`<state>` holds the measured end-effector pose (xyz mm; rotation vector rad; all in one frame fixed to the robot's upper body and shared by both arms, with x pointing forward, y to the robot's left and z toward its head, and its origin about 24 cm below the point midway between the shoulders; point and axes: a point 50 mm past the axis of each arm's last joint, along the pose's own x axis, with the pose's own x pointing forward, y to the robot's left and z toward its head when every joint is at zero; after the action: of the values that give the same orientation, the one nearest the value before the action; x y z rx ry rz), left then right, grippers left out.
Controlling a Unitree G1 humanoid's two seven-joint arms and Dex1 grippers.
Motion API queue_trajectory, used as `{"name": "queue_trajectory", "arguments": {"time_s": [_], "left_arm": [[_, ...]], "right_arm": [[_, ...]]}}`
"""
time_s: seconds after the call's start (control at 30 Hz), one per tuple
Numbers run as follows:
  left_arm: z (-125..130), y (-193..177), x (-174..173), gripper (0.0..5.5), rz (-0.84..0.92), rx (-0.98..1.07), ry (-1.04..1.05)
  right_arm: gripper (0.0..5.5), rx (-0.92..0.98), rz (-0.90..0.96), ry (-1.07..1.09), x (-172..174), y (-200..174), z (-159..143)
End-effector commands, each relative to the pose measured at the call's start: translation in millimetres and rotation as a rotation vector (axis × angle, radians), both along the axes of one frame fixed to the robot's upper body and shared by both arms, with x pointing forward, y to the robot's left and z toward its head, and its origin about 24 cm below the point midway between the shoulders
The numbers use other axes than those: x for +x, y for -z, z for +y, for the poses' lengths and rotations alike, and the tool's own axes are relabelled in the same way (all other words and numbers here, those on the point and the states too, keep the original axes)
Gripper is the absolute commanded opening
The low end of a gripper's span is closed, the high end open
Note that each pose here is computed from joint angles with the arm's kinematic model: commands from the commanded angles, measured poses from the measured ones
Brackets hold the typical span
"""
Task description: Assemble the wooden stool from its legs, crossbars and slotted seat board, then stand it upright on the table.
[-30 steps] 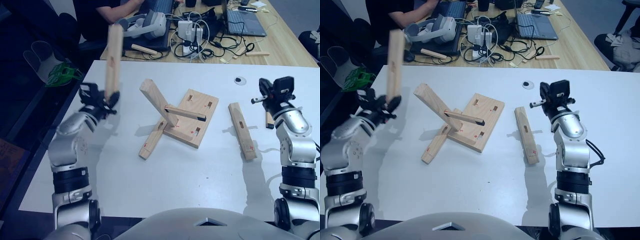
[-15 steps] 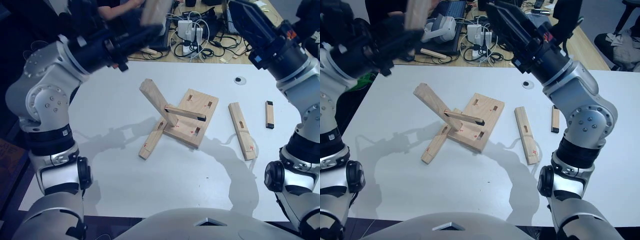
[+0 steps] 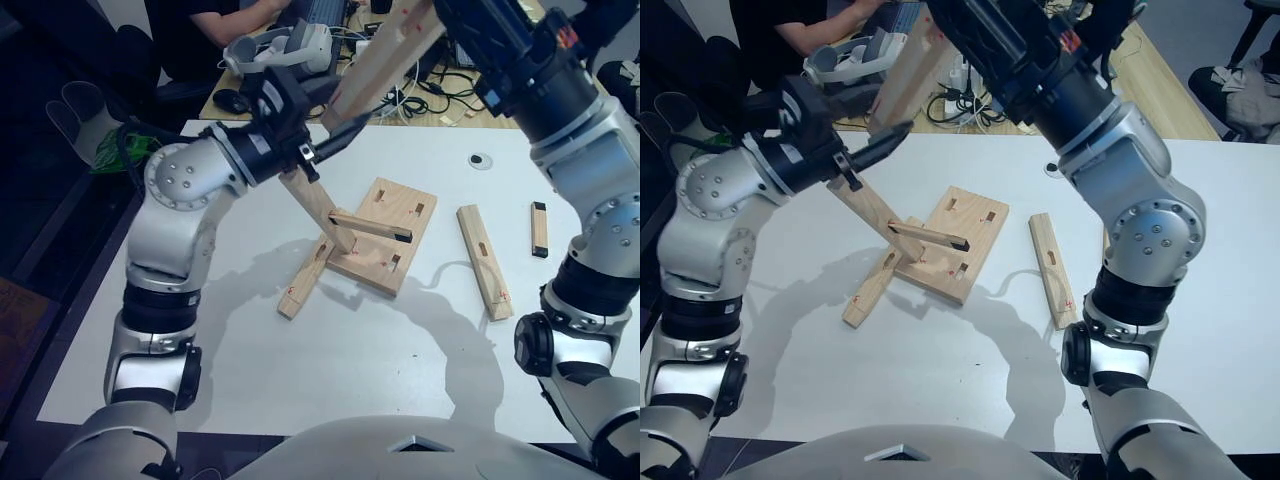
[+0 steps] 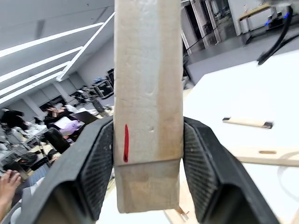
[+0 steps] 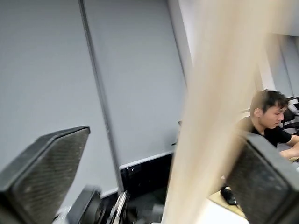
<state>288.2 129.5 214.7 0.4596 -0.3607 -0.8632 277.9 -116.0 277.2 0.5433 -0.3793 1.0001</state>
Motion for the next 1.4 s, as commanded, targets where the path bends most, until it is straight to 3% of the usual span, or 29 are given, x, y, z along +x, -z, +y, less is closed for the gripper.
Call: {"name": "queue_trajectory", "arguments": {"time_s": [0.03, 0.37, 0.83, 0.97, 1.0, 1.2, 1.3, 1.4], "left_arm": [[3, 2, 10, 2.04, -0.064, 0.008, -0.106], [10, 4, 14, 2.04, -0.177, 0.057, -0.098], [8, -7, 13, 2.04, -0.337, 0.053, -0.078], [10, -8, 16, 2.04, -0.355, 0.04, -0.114], [10, -9, 17, 2.4, -0.36, 0.037, -0.123], [16, -11, 21, 3.26, -0.456, 0.084, -0.162], [48, -4, 42, 3.73, -0.446, 0.119, -0.381], [83, 15, 63, 4.24, -0.274, 0.048, -0.592]], "right_arm": [[5.06, 0.088, 0.027, 0.09, 10, -7, -3], [3.39, 0.153, 0.078, -0.011, 6, -13, -8], [1.17, 0.154, 0.108, 0.068, 14, -5, -14], [1.13, 0.193, 0.092, 0.106, 16, -6, -16], [1.13, 0.203, 0.089, 0.115, 16, -6, -16], [1.01, 0.258, 0.076, 0.188, 19, -9, -25], [1.01, 0.273, 0.077, 0.26, 24, -9, -31], [1.01, 0.247, 0.087, 0.29, 27, -1, -31]]}}
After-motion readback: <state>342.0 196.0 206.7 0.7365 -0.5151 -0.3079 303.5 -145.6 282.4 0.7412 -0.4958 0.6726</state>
